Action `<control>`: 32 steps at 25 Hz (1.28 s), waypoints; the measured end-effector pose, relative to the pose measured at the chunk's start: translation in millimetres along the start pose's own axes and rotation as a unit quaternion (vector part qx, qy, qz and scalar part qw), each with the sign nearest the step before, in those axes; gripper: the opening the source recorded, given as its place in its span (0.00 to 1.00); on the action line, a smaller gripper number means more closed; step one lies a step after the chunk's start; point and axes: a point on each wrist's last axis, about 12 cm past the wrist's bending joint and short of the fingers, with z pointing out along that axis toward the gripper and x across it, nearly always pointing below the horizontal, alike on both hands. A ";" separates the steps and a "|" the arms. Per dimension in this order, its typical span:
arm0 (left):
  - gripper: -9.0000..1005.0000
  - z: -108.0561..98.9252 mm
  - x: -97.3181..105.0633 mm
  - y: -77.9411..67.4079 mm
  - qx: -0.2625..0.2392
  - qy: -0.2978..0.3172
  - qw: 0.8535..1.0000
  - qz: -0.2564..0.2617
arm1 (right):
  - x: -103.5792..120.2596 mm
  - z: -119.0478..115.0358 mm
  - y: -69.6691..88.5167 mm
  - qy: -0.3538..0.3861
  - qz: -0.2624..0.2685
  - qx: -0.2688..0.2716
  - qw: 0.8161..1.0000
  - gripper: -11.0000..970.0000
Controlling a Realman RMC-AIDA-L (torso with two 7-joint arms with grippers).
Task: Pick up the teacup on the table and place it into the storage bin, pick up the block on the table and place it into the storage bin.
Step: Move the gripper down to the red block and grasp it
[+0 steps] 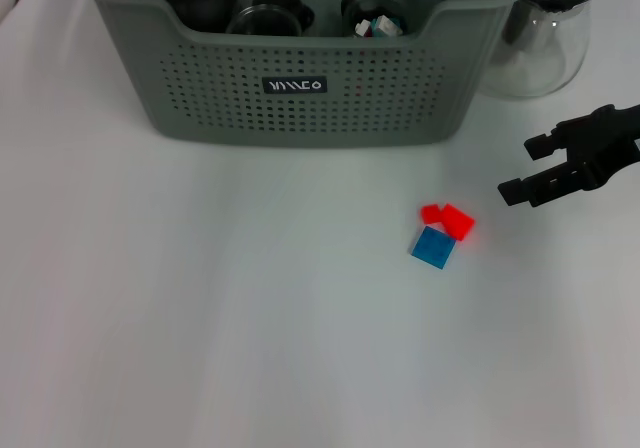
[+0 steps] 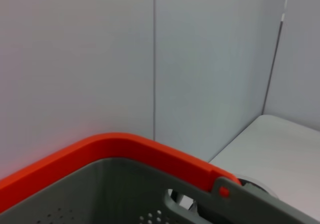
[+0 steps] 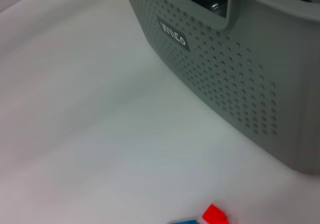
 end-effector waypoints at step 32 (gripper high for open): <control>0.95 -68.3 64.5 -75.3 0.283 0.132 0.939 0.145 | 14.0 6.3 -3.1 -0.002 0.017 0.006 1.000 0.96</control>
